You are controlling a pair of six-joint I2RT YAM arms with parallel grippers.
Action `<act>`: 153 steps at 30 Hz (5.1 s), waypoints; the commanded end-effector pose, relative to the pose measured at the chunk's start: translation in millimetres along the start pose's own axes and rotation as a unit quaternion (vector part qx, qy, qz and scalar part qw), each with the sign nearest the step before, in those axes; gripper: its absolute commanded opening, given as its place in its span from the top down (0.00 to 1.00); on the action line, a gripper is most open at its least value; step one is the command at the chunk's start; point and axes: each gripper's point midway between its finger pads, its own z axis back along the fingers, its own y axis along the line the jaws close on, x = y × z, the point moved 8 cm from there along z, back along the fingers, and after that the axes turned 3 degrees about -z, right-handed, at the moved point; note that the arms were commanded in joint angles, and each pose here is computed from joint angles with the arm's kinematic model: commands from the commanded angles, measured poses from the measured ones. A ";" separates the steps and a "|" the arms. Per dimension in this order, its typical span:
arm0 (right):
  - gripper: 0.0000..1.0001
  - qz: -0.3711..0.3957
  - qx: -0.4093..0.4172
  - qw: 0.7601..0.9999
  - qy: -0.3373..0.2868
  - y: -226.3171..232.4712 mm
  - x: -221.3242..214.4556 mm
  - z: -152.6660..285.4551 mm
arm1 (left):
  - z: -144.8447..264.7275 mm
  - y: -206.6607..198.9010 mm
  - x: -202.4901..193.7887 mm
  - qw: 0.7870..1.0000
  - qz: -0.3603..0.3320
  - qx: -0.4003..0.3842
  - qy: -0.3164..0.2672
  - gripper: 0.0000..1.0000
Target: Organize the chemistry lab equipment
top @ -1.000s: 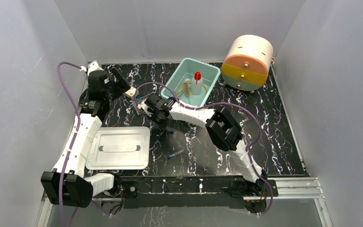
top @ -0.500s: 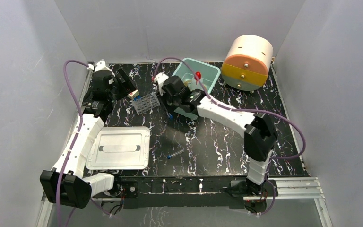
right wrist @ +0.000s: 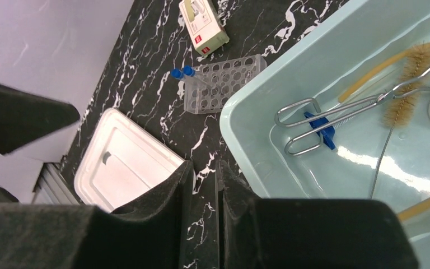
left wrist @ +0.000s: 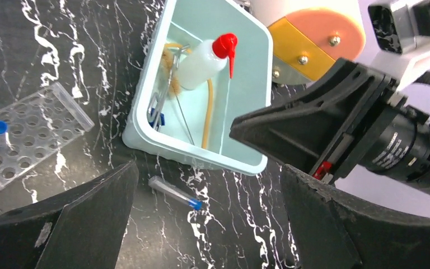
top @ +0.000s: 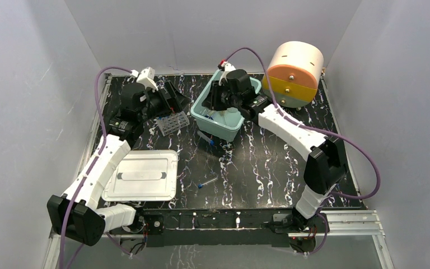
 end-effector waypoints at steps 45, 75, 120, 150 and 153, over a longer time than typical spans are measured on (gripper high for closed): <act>0.34 0.372 -0.181 0.876 0.247 -35.8 -160.2 -51.1 | -0.6 69.4 -13.5 0.957 0.067 0.282 0.024 0.02; 0.50 0.335 -0.080 0.883 0.318 -56.1 -172.2 -55.8 | -4.6 68.0 -16.9 0.962 0.069 0.263 0.034 0.02; 0.78 -0.095 0.051 0.989 -0.098 38.8 24.9 34.8 | 23.5 -12.9 26.9 0.994 0.100 -0.040 0.013 0.02; 0.75 -0.309 0.126 0.938 -0.091 58.5 64.1 20.0 | -26.4 -33.7 -0.4 0.954 0.254 -0.159 0.010 0.77; 0.74 -0.311 0.131 0.937 -0.088 58.9 64.1 18.9 | -27.2 -34.1 -0.8 0.953 0.253 -0.168 0.007 0.82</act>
